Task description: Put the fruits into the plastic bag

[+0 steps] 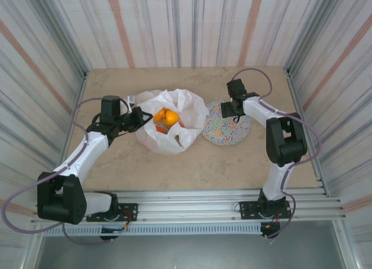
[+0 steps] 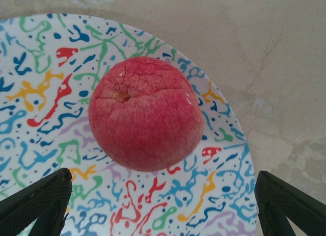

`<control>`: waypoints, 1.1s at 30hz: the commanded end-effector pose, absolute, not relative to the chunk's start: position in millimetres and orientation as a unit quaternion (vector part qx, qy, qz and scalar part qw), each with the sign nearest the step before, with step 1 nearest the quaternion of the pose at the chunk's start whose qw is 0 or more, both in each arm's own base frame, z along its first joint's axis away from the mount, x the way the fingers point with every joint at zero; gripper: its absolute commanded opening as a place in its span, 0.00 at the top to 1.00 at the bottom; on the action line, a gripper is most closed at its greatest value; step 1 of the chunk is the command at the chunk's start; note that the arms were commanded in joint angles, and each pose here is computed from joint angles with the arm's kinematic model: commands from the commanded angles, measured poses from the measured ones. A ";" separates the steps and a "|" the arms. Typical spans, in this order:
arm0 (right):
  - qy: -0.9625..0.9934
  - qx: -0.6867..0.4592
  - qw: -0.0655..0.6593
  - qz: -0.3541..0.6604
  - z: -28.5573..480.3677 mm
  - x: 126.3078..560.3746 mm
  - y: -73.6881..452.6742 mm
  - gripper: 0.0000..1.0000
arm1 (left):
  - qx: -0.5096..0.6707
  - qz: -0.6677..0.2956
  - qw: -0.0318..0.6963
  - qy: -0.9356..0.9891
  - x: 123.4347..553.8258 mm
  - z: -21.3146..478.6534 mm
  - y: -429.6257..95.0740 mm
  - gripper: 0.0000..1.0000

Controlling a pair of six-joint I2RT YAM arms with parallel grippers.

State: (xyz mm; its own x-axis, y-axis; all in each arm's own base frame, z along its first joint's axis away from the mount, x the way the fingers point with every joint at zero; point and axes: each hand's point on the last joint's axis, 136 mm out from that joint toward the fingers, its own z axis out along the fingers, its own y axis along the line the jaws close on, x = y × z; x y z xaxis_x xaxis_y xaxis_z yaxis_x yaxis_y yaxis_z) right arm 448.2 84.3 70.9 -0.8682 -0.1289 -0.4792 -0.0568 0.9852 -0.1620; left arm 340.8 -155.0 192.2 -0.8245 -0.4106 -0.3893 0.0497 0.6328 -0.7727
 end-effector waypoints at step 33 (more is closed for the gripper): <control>0.970 -0.073 0.229 -0.039 78.3 469.8 104.5 0.42 | -0.094 -0.427 0.286 0.852 341.7 206.7 -156.4 1.00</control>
